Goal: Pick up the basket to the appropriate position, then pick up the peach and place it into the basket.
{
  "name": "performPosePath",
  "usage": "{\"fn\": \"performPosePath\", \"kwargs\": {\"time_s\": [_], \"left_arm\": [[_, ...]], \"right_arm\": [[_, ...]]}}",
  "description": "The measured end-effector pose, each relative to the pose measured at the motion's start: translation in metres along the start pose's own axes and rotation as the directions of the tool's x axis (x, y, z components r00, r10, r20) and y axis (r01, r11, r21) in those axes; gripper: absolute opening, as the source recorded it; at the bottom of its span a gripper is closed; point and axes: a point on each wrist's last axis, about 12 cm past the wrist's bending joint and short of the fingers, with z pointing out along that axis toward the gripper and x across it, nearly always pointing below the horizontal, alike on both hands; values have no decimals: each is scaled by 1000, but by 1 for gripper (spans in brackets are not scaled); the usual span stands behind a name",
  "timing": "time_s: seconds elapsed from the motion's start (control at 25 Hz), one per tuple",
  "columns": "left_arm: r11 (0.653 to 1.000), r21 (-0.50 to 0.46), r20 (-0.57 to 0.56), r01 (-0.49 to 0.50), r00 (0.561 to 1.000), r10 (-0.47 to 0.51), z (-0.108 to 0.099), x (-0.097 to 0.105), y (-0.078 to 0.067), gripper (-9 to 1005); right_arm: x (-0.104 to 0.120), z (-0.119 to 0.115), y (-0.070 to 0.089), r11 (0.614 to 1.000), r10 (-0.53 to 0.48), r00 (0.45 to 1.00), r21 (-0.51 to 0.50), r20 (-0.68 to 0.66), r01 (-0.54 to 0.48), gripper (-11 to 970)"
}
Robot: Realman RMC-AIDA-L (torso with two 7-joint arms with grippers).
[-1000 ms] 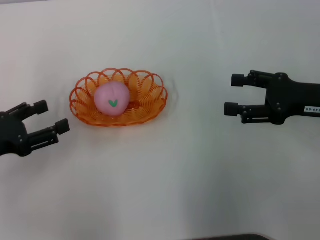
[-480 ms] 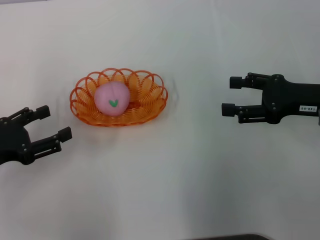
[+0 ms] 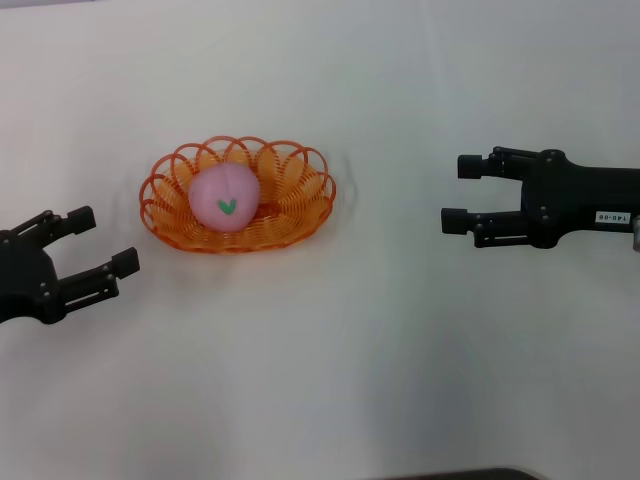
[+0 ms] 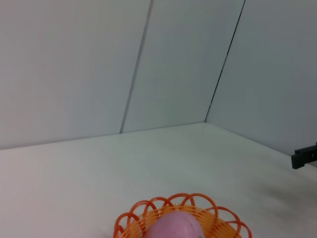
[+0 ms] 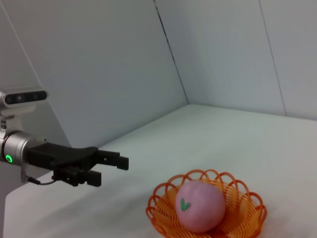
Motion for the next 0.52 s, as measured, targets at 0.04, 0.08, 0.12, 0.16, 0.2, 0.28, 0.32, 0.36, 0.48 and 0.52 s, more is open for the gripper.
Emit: {"fn": "performPosePath", "kwargs": {"time_s": [0.04,0.08,0.12,0.16,0.2,0.28,0.32,0.36,0.48,0.52], "left_arm": [[1000,0,1,0,1000,0,0,0,0,859],[1000,-1,1,0,1000,0,0,0,0,859],[1000,-1,2,0,1000,0,0,0,0,858],[1000,-1,2,1,1000,-1,0,0,0,858],[1000,-1,2,1,1000,-1,0,0,0,858],[1000,-1,2,2,1000,-2,0,0,0,858],[1000,-1,2,1,1000,-1,0,0,0,858],[1000,-2,2,1,1000,-1,0,0,0,858],[1000,-2,2,1,1000,-1,1,-1,1,858],[1000,-2,2,1,1000,-1,1,-1,1,858]], "right_arm": [[0,0,0,1000,0,1000,0,-3,0,924],[0,1,0,1000,-1,1000,-1,-6,1,924],[0,1,0,1000,-2,1000,-2,-9,2,924],[0,1,0,1000,-2,1000,-2,-12,2,924],[0,2,0,1000,-2,1000,-2,-13,2,924],[0,2,0,1000,-2,1000,-3,-12,2,924],[0,2,0,1000,-2,1000,-3,-12,2,924],[0,3,0,1000,-3,1000,-4,-12,3,924],[-1,4,0,1000,-3,1000,-6,-11,3,924],[-1,4,0,1000,-4,1000,-7,-11,4,924]]}}
